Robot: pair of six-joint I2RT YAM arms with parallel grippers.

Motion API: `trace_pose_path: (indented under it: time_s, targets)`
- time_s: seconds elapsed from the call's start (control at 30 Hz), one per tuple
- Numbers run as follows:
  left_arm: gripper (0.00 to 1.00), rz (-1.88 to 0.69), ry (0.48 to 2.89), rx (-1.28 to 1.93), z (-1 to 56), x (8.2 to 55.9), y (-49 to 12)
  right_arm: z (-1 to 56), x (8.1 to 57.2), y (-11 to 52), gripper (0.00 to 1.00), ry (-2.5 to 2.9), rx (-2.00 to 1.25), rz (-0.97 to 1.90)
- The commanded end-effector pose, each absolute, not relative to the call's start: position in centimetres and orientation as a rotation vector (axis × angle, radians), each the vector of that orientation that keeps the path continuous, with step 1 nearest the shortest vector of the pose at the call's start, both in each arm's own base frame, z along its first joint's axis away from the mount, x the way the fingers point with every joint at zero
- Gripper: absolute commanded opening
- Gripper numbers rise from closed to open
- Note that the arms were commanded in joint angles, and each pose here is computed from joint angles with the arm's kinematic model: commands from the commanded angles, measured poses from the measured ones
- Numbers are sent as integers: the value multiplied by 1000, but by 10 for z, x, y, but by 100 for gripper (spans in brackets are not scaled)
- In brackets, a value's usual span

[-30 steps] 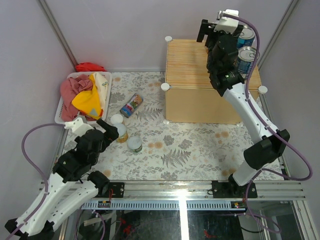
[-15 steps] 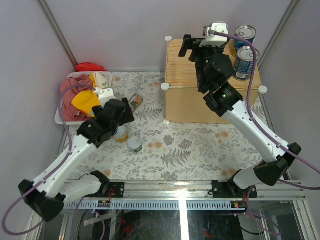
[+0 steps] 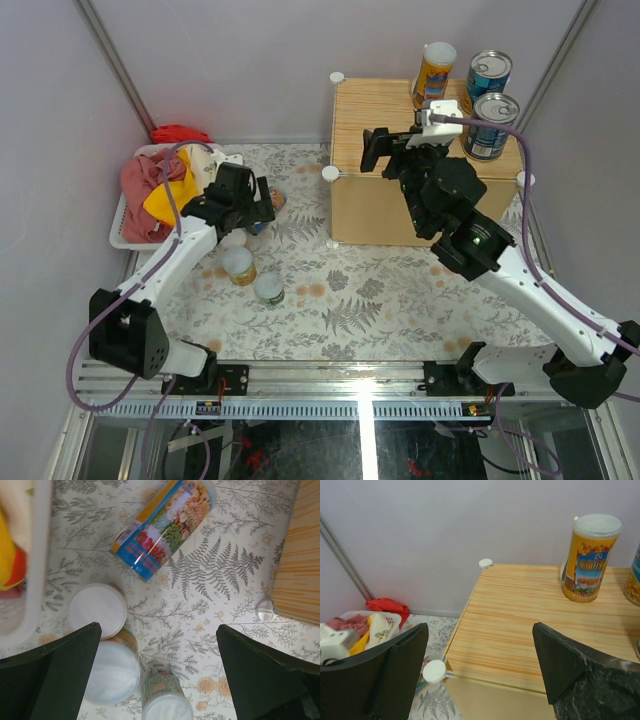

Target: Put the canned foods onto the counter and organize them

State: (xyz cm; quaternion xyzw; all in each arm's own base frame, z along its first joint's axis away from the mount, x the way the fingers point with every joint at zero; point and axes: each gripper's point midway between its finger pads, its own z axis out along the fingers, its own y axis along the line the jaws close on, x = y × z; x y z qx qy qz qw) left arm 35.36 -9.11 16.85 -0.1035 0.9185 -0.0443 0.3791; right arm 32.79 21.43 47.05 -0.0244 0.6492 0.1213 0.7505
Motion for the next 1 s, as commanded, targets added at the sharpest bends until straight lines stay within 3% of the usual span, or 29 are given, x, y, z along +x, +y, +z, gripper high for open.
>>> trace_pose_path:
  time_s: [0.0, 0.6, 0.97]
  targets:
    - [100, -173, 2285, -157, 177, 387, -106, 471, 308, 207, 91, 1425, -26, 337]
    - [100, -34, 2332, -162, 134, 457, -93, 439, 274, 205, 89, 1489, -109, 441]
    - [100, 24, 2416, -142, 96, 471, -80, 432, 269, 210, 89, 1497, -140, 471]
